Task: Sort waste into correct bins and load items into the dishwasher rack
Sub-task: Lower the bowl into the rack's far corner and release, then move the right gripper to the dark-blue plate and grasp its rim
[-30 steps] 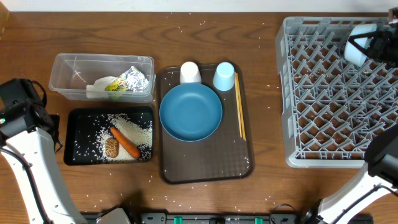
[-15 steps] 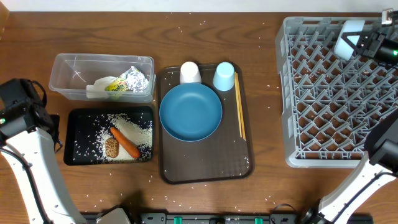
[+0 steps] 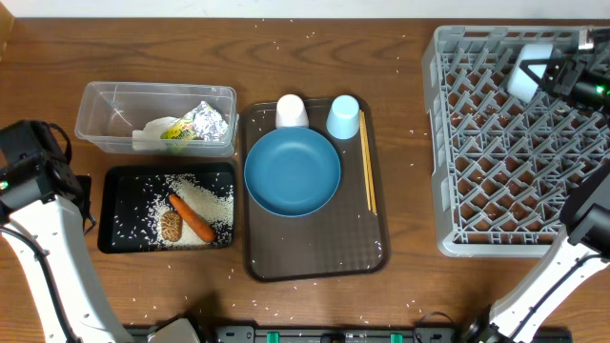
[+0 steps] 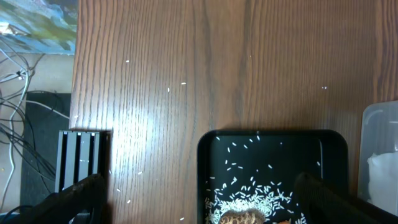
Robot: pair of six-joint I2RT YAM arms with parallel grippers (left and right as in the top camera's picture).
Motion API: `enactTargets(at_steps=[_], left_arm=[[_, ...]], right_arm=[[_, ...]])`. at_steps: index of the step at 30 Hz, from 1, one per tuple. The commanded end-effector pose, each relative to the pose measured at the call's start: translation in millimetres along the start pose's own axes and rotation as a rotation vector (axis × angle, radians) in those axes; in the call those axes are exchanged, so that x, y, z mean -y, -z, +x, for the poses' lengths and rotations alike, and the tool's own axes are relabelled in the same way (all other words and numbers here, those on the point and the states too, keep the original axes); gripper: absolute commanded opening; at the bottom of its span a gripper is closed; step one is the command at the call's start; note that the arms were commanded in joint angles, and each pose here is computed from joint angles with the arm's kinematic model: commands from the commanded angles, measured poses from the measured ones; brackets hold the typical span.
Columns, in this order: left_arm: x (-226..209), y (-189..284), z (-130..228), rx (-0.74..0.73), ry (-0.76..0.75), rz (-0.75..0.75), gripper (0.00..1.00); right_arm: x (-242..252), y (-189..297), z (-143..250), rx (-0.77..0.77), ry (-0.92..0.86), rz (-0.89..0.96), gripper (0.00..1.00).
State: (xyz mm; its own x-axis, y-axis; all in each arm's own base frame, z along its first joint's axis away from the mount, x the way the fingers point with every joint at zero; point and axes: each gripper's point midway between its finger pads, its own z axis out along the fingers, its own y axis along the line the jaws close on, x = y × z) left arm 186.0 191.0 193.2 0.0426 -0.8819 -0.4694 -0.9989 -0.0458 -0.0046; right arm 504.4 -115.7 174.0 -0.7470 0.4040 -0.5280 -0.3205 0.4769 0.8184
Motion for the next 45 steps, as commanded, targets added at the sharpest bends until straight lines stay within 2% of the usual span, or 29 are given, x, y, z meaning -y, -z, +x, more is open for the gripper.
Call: enactTargets(at_steps=[1, 6, 8, 14, 18, 19, 20, 21, 26, 33, 36, 39, 41, 45], left_arm=[[-2.8, -0.4, -0.8, 0.002, 0.008, -0.009, 0.98], [-2.7, -0.4, -0.9, 0.003, 0.008, -0.009, 0.98], [-2.7, -0.4, -0.9, 0.003, 0.008, -0.009, 0.98], [-2.8, -0.4, -0.8, 0.002, 0.008, -0.009, 0.98], [-2.8, -0.4, -0.8, 0.002, 0.008, -0.009, 0.98], [-2.8, -0.4, -0.8, 0.002, 0.008, -0.009, 0.98], [-2.8, -0.4, -0.8, 0.002, 0.008, -0.009, 0.98], [-2.8, -0.4, -0.8, 0.002, 0.008, -0.009, 0.98], [-2.8, -0.4, -0.8, 0.002, 0.008, -0.009, 0.98], [-2.8, -0.4, -0.8, 0.002, 0.008, -0.009, 0.98], [-2.8, -0.4, -0.8, 0.002, 0.008, -0.009, 0.98], [-2.8, -0.4, -0.8, 0.002, 0.008, -0.009, 0.98], [-2.8, -0.4, -0.8, 0.002, 0.008, -0.009, 0.98], [-2.7, -0.4, -0.9, 0.003, 0.008, -0.009, 0.98]], right_arm=[[9.0, 16.9, -4.5, 0.035, -0.004, -0.003, 0.01], [27.9, 32.1, -4.3, 0.046, -0.075, 0.087, 0.06], [37.9, 37.0, -1.8, 0.043, -0.12, 0.141, 0.11], [51.4, 45.7, 4.8, 0.025, -0.203, 0.267, 0.13], [50.5, 60.0, 4.3, 0.024, -0.262, 0.419, 0.22], [46.4, 63.7, 1.4, 0.033, -0.269, 0.444, 0.31], [41.2, 68.6, -2.6, 0.047, -0.278, 0.476, 0.52], [35.1, 74.1, -6.5, 0.064, -0.292, 0.511, 0.99], [-9.8, 97.9, -24.0, 0.149, -0.301, 0.619, 0.99], [-114.3, 89.1, -42.9, 0.199, -0.096, 0.581, 0.99], [-163.9, 63.9, -38.0, 0.172, 0.006, 0.533, 0.99], [-215.3, 19.4, -19.4, 0.083, 0.159, 0.453, 0.99], [-242.6, -18.4, 2.2, -0.01, 0.272, 0.397, 0.99], [-266.0, -90.7, 59.0, -0.211, 0.4, 0.382, 0.98]])
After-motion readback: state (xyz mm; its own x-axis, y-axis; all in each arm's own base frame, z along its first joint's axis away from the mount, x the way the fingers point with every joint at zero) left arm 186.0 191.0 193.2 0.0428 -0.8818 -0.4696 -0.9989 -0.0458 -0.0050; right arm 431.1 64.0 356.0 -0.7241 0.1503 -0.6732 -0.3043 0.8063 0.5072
